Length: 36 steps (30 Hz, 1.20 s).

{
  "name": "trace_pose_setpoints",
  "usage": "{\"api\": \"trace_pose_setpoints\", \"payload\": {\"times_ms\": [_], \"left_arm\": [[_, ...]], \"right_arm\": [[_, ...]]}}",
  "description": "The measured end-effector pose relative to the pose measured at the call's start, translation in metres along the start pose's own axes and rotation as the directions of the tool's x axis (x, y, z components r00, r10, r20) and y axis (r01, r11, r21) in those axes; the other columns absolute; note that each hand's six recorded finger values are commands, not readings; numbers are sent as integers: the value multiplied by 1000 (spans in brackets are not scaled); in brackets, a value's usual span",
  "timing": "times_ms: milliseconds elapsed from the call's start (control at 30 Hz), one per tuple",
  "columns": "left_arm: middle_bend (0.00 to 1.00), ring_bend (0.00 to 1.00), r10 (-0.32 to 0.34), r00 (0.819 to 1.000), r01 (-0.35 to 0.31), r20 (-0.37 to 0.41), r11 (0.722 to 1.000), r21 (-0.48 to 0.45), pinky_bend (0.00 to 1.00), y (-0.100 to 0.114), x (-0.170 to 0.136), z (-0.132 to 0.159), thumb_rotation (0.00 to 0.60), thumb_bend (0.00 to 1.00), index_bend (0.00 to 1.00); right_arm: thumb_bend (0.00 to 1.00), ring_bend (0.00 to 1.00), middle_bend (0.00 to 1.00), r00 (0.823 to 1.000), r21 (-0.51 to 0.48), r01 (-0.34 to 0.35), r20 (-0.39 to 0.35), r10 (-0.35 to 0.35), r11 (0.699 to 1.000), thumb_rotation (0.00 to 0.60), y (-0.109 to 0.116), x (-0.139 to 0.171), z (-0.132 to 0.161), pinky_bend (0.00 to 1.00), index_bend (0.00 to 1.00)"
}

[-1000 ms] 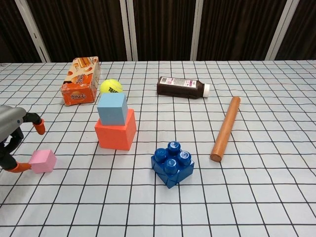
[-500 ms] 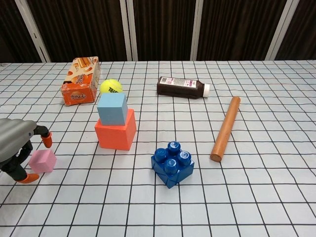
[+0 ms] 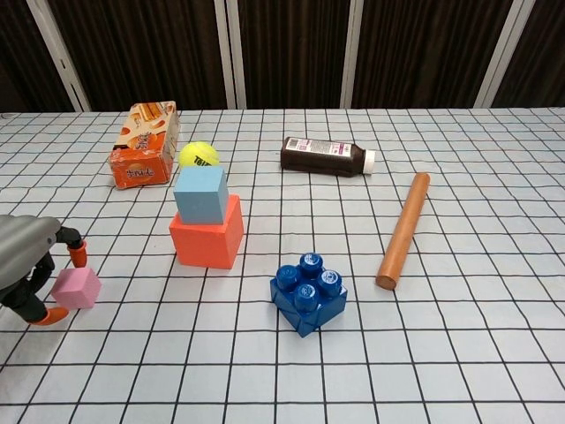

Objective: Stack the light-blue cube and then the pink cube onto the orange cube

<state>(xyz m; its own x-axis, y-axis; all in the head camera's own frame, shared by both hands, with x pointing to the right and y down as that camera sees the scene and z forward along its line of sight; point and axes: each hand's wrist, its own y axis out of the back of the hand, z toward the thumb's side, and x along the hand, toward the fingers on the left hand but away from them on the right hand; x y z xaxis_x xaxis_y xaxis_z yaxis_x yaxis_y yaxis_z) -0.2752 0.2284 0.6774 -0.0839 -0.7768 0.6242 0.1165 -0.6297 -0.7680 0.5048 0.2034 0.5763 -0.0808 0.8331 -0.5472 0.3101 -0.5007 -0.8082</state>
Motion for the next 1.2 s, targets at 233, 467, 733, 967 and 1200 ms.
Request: {"api": "trace_pose_setpoints", "payload": {"times_ms": [233,467,733,967,1200], "left_arm": [[817,786,7,1000,-7,-3,1000,-15,905,1,1,1,600,301,390],[819,788,4,1000,-4,-3,1000,-15,907,0,2,2,600,302,403],[823,792,3,1000,-3,-3,1000,-16,910,0,2,2,600,321,411],[826,797,4,1000,-4,-4,1000,-19,910,0,2,1,600,364,421],[826,797,5,1000,-5,0,1000,-20,910,0,2,2,600,395,423]], "right_arm": [[71,27,44,1000,3,-2,-4,2,1000,600,-1,0,1,120,0],[70,27,44,1000,3,-4,2,4,1000,600,-1,0,0,119,0],[71,27,44,1000,2,-8,4,8,1000,600,-1,-1,0,119,0],[70,27,44,1000,3,-12,6,12,1000,600,-2,-2,-1,119,0],[70,27,44,1000,5,-14,8,14,1000,600,-2,-2,-1,119,0]]}}
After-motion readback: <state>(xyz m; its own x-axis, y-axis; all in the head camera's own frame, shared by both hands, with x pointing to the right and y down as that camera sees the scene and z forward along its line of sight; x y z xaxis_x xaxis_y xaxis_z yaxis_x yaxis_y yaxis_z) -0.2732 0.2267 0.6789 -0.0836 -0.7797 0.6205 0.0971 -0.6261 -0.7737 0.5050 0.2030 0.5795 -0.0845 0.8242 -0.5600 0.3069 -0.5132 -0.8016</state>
